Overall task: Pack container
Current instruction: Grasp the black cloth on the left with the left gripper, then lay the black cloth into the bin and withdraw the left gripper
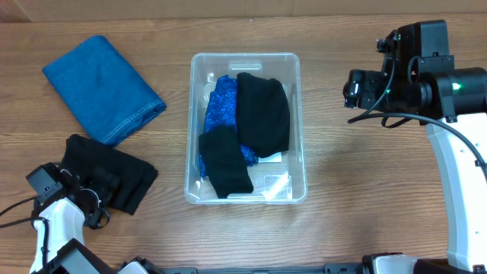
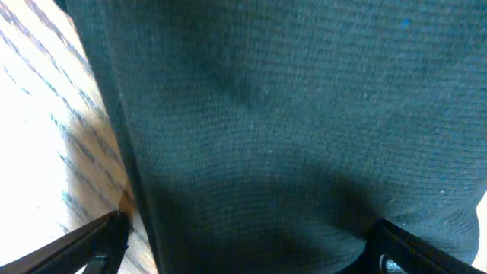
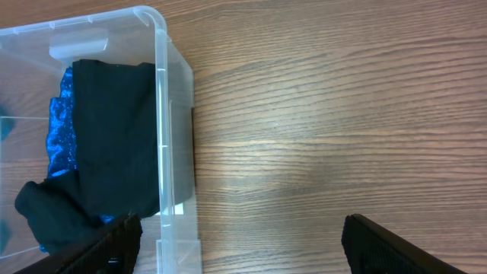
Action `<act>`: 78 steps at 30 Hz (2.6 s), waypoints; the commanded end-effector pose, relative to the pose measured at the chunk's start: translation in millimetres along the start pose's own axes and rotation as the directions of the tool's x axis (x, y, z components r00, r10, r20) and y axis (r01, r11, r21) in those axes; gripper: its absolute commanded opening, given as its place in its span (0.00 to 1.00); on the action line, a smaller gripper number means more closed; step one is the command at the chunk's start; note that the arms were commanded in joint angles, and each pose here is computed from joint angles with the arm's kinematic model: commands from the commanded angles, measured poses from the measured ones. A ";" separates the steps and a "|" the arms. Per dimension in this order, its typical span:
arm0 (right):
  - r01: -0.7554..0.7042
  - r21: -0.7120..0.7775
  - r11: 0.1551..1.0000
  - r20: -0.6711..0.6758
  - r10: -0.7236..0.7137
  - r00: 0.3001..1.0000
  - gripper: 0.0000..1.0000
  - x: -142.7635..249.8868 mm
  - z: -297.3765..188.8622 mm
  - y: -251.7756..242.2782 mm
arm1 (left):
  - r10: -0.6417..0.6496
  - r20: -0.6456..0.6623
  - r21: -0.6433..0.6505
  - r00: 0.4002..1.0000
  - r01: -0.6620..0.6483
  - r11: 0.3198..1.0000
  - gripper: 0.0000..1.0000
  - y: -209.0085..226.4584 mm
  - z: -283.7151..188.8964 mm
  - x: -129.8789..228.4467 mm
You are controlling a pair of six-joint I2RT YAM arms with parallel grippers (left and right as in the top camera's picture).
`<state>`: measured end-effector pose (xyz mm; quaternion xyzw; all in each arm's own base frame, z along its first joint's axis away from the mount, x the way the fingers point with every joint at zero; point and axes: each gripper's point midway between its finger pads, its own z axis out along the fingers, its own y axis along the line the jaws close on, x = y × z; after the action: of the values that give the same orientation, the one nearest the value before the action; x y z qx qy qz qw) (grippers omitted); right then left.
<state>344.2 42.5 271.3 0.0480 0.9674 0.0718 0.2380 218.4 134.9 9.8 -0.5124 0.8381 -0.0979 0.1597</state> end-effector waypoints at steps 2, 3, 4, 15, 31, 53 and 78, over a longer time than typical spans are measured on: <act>0.006 -0.007 1.000 0.008 -0.006 1.000 0.89 -0.8 -2.6 0.9 | 0.031 -0.042 0.018 0.999 -0.031 0.999 1.00 5.7 24.9 8.0; 0.006 -0.007 1.000 0.008 -0.006 1.000 0.89 -0.8 -2.6 0.9 | 0.092 -0.041 0.103 0.995 -0.087 0.991 1.00 -8.9 27.9 6.3; 0.006 -0.007 1.000 0.008 -0.006 1.000 0.89 -0.8 -2.6 0.9 | 0.147 -0.043 0.201 0.988 -0.135 0.970 1.00 -25.4 29.3 7.5; 0.005 -0.006 1.000 0.003 -0.005 1.000 0.89 0.5 -2.6 0.6 | 0.184 -0.111 0.388 0.977 -0.128 0.913 0.58 -52.2 30.2 23.8; 0.005 -0.006 1.000 0.001 -0.005 1.000 0.89 0.9 -2.6 0.5 | 0.314 0.206 0.776 0.927 -0.350 0.525 0.04 -147.5 -122.0 28.4; -0.241 0.106 0.965 0.026 0.240 0.970 0.89 -2.5 -9.3 -66.5 | 0.930 0.289 0.604 0.226 -0.797 0.006 0.04 -288.4 -155.2 236.7; -0.251 0.106 0.962 0.026 0.249 0.968 0.89 -2.3 -10.0 -70.3 | 0.942 0.297 0.433 0.159 -0.901 0.015 0.88 -334.3 -161.1 228.8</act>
<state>337.1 -28.1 266.5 0.1814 0.9565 0.0464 0.2236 329.0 -220.1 163.0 0.2054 0.9342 -0.2198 0.1919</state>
